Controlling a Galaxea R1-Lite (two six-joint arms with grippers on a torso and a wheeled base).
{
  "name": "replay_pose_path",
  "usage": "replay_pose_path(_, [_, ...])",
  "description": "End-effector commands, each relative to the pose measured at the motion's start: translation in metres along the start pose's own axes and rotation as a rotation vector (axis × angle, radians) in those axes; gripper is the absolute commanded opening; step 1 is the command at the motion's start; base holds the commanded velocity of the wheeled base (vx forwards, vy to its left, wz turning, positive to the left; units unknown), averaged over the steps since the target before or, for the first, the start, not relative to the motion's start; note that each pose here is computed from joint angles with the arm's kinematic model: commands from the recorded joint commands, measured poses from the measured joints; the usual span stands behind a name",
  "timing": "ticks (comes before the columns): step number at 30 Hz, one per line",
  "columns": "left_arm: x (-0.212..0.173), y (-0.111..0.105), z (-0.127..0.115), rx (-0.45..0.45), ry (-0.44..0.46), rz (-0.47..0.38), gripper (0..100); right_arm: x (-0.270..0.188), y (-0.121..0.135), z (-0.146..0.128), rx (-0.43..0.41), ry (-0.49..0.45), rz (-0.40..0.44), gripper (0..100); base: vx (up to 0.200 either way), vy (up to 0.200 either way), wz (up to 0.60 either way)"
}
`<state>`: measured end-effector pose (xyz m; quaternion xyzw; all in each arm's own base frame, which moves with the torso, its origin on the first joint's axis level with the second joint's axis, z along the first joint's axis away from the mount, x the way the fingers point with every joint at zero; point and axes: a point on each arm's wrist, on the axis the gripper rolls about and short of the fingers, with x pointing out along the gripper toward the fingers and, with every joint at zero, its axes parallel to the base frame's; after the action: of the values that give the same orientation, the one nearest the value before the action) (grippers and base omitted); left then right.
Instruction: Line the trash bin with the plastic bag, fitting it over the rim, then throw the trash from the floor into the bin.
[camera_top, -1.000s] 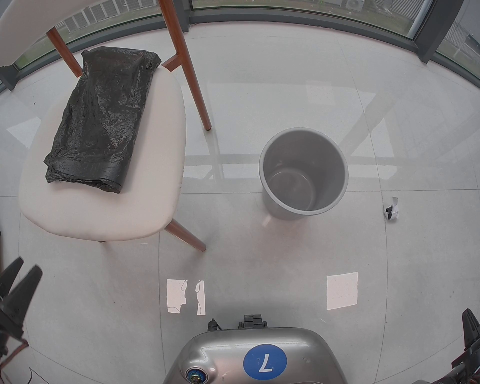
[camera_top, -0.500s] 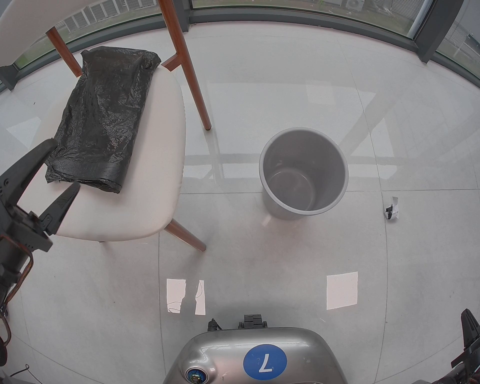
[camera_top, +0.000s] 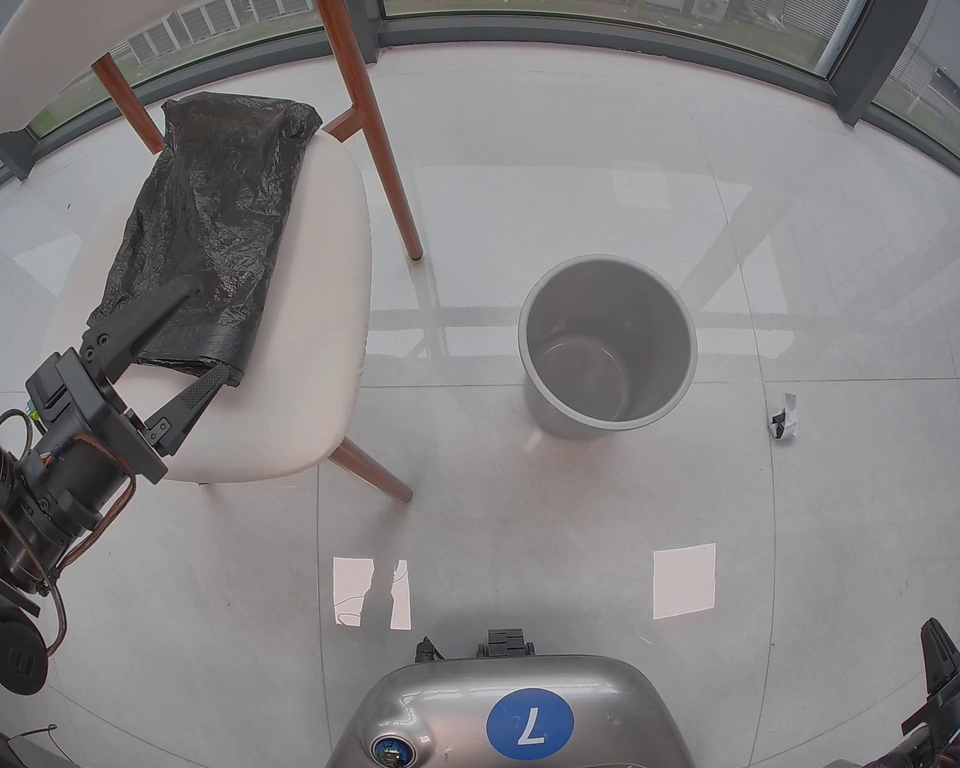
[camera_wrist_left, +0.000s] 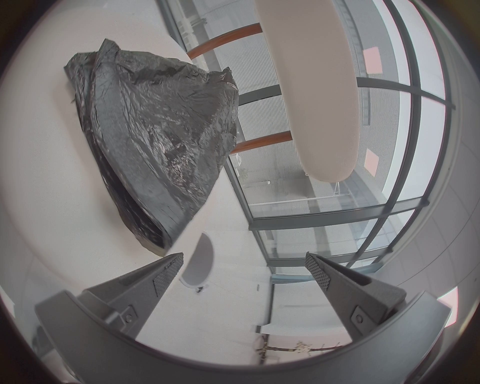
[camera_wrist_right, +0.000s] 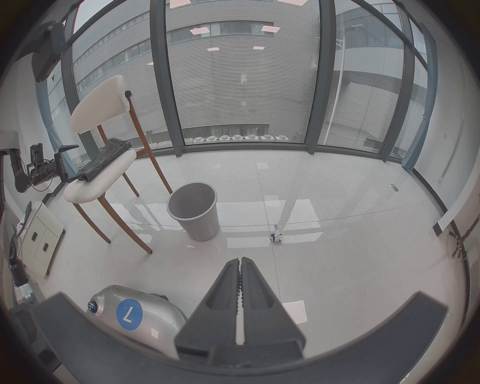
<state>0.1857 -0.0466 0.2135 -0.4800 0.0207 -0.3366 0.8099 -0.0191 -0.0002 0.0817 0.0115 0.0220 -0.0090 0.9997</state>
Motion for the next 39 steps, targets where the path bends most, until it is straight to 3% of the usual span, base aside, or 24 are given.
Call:
replay_pose_path(1, [0.005, 0.012, 0.006, 0.018, -0.017, 0.045, 100, 0.002, 0.000, -0.005, -0.001, 0.022, 0.000, 0, 0.000, 0.000, 0.00])
replay_pose_path(13, [0.009, 0.013, 0.017, 0.031, -0.055, 0.045, 100, 0.002, 0.000, -0.005, -0.001, 0.023, 0.003, 0, 0.000, 0.000, 0.00])
replay_pose_path(30, [0.059, 0.028, 0.038, 0.047, -0.081, 0.010, 100, 0.001, 0.000, -0.005, 0.000, 0.017, -0.004, 0, 0.000, 0.000, 0.00])
replay_pose_path(31, [0.060, 0.027, 0.038, 0.048, -0.084, 0.008, 0, 0.001, 0.000, -0.005, 0.000, 0.017, -0.004, 0, 0.000, 0.000, 0.00])
replay_pose_path(39, [0.059, 0.026, 0.038, 0.048, -0.084, 0.005, 0, 0.002, 0.000, -0.005, 0.000, 0.023, -0.005, 0, 0.000, 0.000, 0.00])
